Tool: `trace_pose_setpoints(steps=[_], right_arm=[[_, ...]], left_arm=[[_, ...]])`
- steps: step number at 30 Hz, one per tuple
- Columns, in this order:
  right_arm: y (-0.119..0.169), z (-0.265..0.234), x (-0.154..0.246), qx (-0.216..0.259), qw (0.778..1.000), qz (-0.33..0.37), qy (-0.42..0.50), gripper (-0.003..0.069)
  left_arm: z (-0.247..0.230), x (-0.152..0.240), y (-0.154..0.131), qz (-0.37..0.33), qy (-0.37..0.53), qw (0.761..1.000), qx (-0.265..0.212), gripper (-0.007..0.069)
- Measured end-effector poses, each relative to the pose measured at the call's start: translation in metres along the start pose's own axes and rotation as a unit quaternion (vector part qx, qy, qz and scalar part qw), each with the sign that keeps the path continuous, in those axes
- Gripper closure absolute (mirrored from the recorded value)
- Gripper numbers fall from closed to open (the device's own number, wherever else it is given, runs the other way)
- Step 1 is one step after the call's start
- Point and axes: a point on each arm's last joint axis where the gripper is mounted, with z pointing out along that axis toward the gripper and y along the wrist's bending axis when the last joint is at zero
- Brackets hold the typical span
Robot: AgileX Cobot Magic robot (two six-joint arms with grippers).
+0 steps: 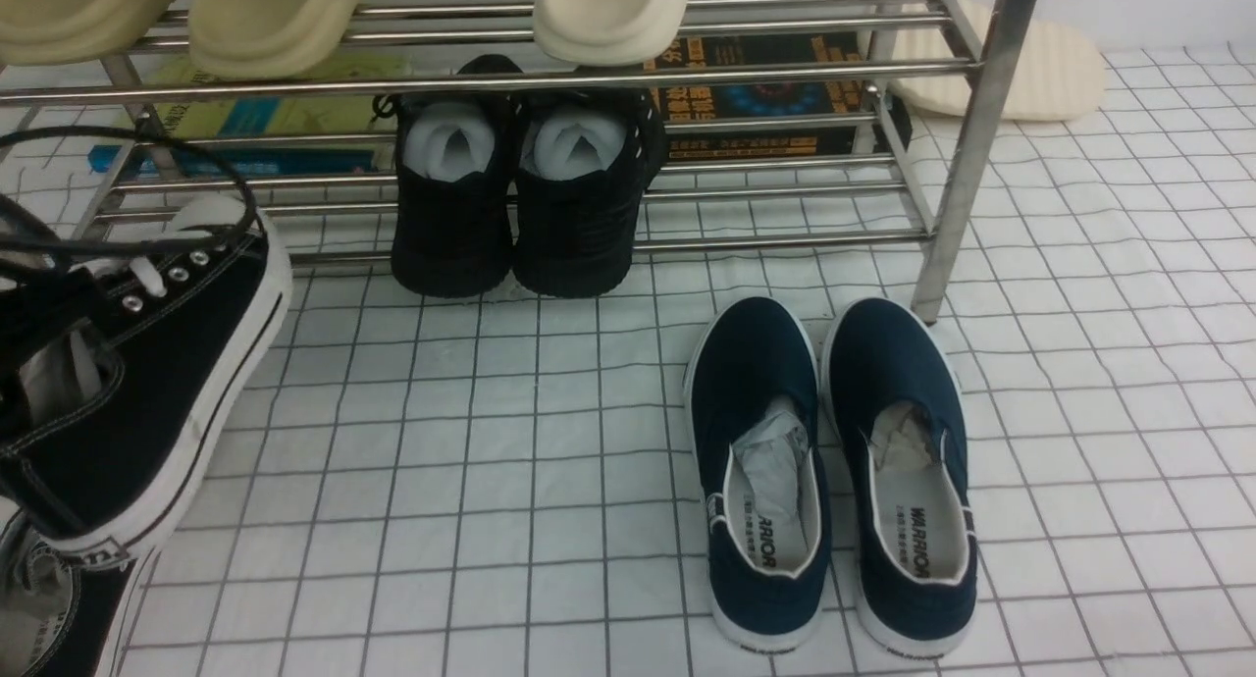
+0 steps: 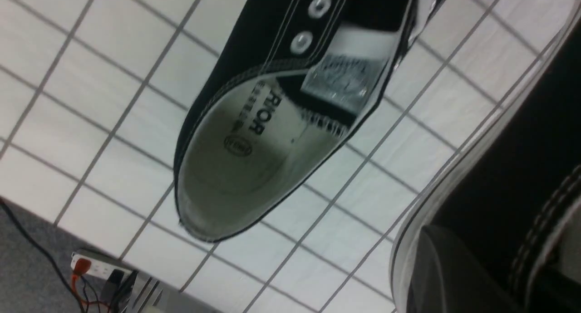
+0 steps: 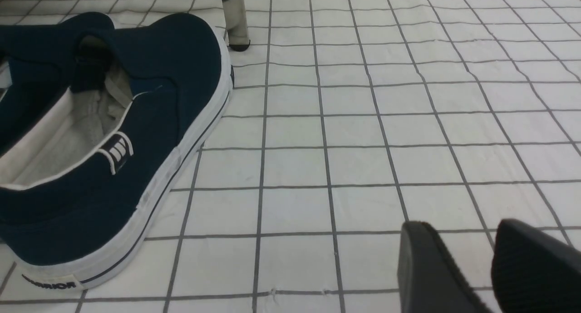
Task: Take the shoes off the shelf with your hand from the white checkered tablecloth.
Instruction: 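Set the held shoe down on the floor in front of the rack with the left gripper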
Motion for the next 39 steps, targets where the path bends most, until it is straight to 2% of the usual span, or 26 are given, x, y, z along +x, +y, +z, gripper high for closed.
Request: trace_pose_setpoints(steps=[5, 10, 18, 25, 29, 39], right_arm=[[0.0, 0.0, 0.0, 0.0, 1.0, 0.0, 0.0, 0.042], [0.0, 0.0, 0.0, 0.0, 1.0, 0.0, 0.0, 0.042], [0.0, 0.0, 0.0, 0.0, 1.0, 0.0, 0.0, 0.042], [0.0, 0.0, 0.0, 0.0, 1.0, 0.0, 0.0, 0.042], [0.0, 0.0, 0.0, 0.0, 1.0, 0.0, 0.0, 0.042], [0.0, 0.0, 0.0, 0.0, 1.0, 0.0, 0.0, 0.042]], left_arm=[[0.021, 0.02, 0.0, 0.015, 0.018, 1.0, -0.02, 0.0596], [0.037, 0.038, -0.016, 0.025, -0.001, 0.999, -0.033, 0.0594], [0.036, 0.046, -0.033, -0.026, -0.054, 0.997, -0.042, 0.0593], [0.04, 0.058, -0.048, -0.029, -0.065, 0.996, -0.045, 0.0588], [0.049, 0.063, -0.058, -0.017, -0.067, 0.995, -0.073, 0.0582], [0.059, 0.063, -0.055, -0.026, -0.061, 0.989, -0.131, 0.0573]])
